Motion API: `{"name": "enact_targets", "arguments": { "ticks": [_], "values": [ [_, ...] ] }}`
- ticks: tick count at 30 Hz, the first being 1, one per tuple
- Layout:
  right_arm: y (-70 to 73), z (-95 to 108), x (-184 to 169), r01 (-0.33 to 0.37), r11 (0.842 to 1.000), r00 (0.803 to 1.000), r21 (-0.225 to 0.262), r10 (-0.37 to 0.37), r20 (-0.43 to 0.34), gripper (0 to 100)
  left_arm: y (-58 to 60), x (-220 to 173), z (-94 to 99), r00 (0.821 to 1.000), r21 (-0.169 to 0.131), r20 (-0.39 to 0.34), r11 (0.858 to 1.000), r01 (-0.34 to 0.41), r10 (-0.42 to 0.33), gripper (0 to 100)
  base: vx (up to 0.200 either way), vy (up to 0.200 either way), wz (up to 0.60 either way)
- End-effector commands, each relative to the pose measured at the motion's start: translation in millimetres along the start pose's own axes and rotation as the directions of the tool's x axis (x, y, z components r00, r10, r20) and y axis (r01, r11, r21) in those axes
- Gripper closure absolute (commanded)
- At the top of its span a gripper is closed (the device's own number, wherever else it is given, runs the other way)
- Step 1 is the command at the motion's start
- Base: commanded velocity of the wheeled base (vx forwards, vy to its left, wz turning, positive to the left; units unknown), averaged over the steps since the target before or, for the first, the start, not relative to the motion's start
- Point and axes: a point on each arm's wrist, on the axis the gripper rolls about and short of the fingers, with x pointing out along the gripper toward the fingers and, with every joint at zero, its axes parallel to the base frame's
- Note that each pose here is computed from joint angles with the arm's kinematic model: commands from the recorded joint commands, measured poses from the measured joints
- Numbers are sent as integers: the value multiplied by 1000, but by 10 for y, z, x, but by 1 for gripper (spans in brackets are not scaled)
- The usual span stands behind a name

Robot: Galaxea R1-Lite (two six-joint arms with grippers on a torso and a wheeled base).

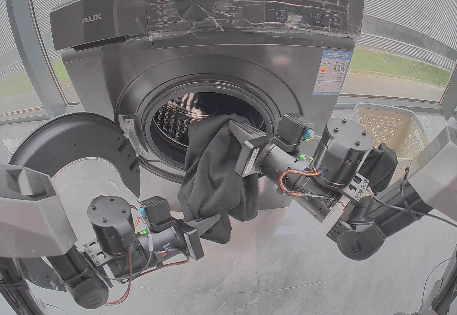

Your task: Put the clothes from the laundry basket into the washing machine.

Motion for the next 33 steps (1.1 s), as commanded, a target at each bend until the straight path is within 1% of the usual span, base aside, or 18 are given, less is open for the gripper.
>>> {"name": "enact_targets", "arguments": {
  "ticks": [1, 2, 4, 5, 7, 8, 11, 13, 15, 17, 19, 22, 25, 27, 32, 33],
  "values": [
    [-63, -120, -22, 15, 1000, 999, -10, -16, -42, 0, -333, -449, 185, 992, 40, 61, 994, 106, -109, 100, 0, 0, 0],
    [-64, -151, -29, 15, 1000, 999, -11, -16, -51, 0, -347, -476, 222, 990, 50, 78, 993, 110, -114, 100, 0, 0, 0],
    [-59, -184, -30, 14, 1000, 998, -12, -15, -61, 0, -353, -492, 280, 988, 50, 104, 992, 114, -118, 100, 0, 0, 0],
    [-73, -272, -53, 20, 1000, 996, -16, -22, -92, 0, -344, -479, 322, 986, 72, 125, 992, 105, -114, 100, 0, 0, 0],
    [-110, -339, -95, 31, 999, 992, -27, -34, -120, 0, -347, -470, 359, 983, 89, 142, 990, 105, -117, 100, 0, 0, 0],
    [-141, -406, -151, 36, 998, 987, -50, -43, -154, 0, -337, -451, 391, 981, 99, 156, 990, 100, -115, 100, 0, 0, 0],
    [-196, -515, -244, 46, 996, 976, -76, -61, -208, 0, -343, -407, 440, 977, 106, 177, 989, 103, -121, 100, 0, 0, 0],
    [-214, -539, -270, 49, 995, 973, -89, -68, -222, 0, -350, -325, 520, 969, 113, 211, 988, 106, -129, 100, 0, 0, 0],
    [-273, -541, -278, 65, 993, 970, -101, -86, -227, 0, -326, -286, 550, 967, 109, 224, 989, 97, -119, 100, 0, 0, 0],
    [-332, -569, -323, 77, 990, 965, -116, -104, -242, 0, -263, -275, 537, 971, 103, 220, 992, 71, -92, 100, 0, 0, 0],
    [-406, -588, -367, 95, 987, 958, -126, -125, -258, 0, -222, -260, 518, 974, 106, 212, 993, 54, -76, 100, 0, 0, 0],
    [-467, -630, -438, 109, 985, 947, -134, -144, -287, 0, -223, -251, 536, 973, 104, 220, 993, 56, -77, 100, 0, 0, 0],
    [-482, -693, -500, 112, 984, 936, -138, -151, -319, 0, -225, -233, 541, 972, 106, 223, 993, 55, -77, 100, 0, 0, 0],
    [-478, -720, -520, 109, 984, 932, -140, -151, -331, 0, -220, -231, 539, 972, 105, 222, 993, 53, -75, 100, 0, 0, 0],
    [-445, -741, -524, 98, 985, 931, -139, -140, -338, 0, -215, -225, 544, 972, 105, 226, 993, 47, -70, 100, 0, 0, 0],
    [-425, -796, -544, 85, 987, 925, -138, -129, -358, 0, -217, -210, 565, 969, 102, 239, 994, 39, -62, 100, 0, 0, 0]
  ]
}}
